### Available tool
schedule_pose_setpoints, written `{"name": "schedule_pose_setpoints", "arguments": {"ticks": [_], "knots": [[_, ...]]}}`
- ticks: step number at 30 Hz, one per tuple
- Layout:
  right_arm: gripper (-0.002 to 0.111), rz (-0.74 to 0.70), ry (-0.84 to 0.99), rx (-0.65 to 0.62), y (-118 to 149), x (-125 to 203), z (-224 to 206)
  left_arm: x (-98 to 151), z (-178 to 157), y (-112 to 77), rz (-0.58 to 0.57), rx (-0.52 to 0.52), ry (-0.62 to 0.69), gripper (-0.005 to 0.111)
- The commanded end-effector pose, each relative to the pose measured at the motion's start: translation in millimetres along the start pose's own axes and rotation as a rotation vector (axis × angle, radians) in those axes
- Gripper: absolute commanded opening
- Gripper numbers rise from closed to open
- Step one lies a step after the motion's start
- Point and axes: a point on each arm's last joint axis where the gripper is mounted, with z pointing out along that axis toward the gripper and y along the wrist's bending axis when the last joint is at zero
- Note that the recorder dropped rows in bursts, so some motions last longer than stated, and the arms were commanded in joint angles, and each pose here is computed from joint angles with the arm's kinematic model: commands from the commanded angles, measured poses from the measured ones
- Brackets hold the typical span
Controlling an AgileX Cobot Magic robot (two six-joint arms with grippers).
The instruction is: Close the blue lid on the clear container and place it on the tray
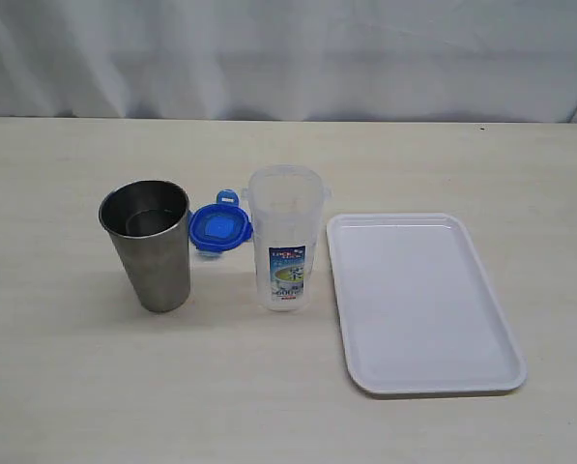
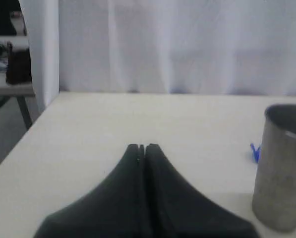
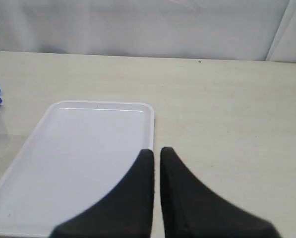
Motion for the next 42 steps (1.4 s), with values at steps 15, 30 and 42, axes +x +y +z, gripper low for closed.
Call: {"name": "schedule_pose_setpoints", "arguments": {"ticks": [15,30,42], "knots": [[0.005,-0.004,-0.003,0.004,0,1,0,-113,-31,-17.1,-0.145,0.294,-0.859,0.043],[0.005,-0.004,-0.003,0.004,0,1,0,-71,105,-49.1,0.010,0.551,-0.243,0.105],[0.005,-0.004,-0.003,0.004,0,1,0,-12,145,-57.6,0.042,0.635,-0.007,0.105]]}}
